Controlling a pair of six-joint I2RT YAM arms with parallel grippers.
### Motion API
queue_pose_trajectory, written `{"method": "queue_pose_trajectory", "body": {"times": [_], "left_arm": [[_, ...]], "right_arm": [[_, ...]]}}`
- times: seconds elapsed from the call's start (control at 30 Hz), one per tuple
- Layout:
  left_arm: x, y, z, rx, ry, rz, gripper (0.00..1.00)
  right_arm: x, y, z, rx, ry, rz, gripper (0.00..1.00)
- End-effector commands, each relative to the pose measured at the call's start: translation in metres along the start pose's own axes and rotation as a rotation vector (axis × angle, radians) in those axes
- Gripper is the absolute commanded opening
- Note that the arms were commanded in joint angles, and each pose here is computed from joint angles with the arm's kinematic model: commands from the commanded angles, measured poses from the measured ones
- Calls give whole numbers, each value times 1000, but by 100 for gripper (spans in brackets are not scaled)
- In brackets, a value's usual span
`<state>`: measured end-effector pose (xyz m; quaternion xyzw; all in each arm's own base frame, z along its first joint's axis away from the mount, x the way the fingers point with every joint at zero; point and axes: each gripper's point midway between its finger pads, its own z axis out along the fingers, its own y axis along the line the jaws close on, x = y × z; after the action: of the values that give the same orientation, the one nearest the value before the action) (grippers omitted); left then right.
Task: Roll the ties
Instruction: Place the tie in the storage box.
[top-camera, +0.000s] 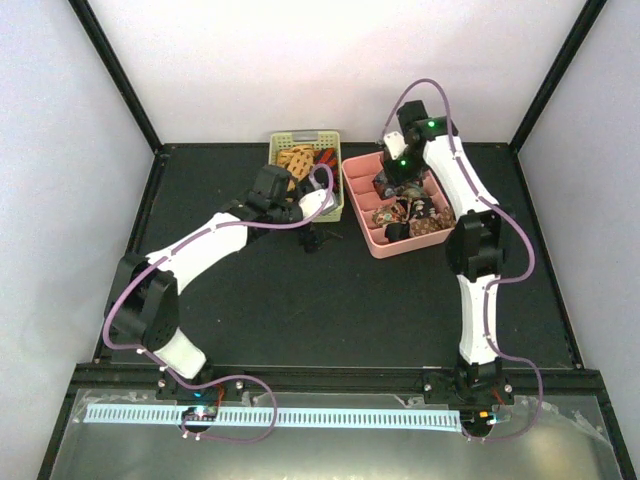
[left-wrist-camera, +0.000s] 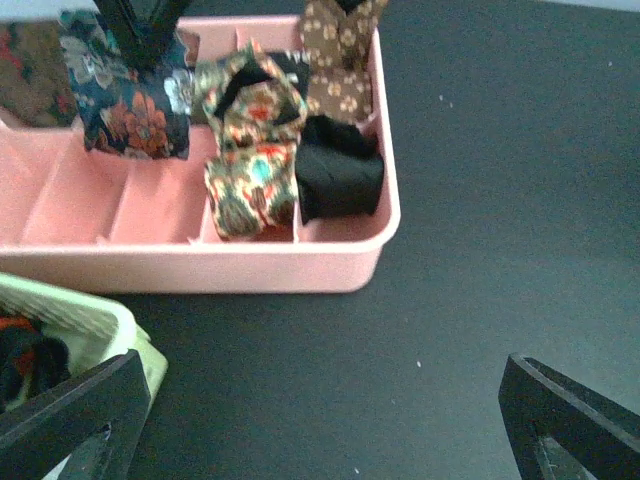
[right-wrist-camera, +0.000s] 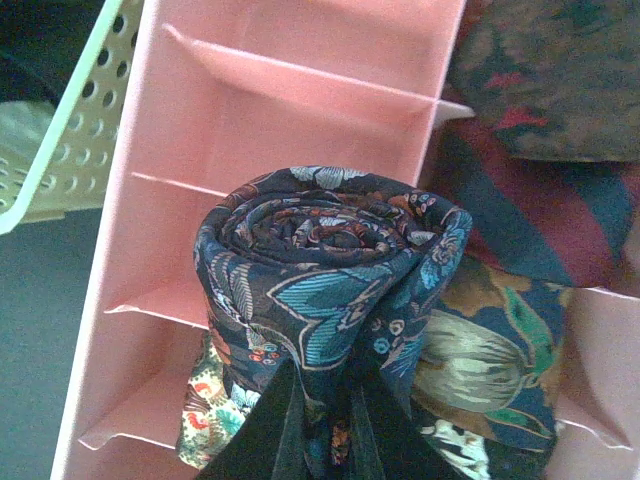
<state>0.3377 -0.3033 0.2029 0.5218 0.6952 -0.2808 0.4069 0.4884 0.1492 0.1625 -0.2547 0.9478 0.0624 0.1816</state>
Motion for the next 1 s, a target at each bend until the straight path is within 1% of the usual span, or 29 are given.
{"method": "queue_pose_trajectory", "body": {"times": [0.0,0.1,0.37,0.57,0.77,0.87,0.97], "left_arm": [[-5,-2,-15,-11,-46,-20,99],[-3,-4,-19,-17,-52,-29,99],[4,-2,-24,-34,-43,-50,99],[10,-3,-27,-42,-46,-57,99],[14,-1,-29,-43,-46,-74,99],[16,-1,-30,-43,-50,-77,99],[17,-1,-31,-41,-54,-84,99]], "right_arm": [[14,4,13,30,77,-32,2],[18,2,23,56,103,-36,2],[25,0,56,55,155,-11,2],[29,-5,73,73,187,-10,2],[40,-3,85,106,245,-58,2],[41,-1,74,159,214,-126,2],[29,5,51,197,122,-210,2]]}}
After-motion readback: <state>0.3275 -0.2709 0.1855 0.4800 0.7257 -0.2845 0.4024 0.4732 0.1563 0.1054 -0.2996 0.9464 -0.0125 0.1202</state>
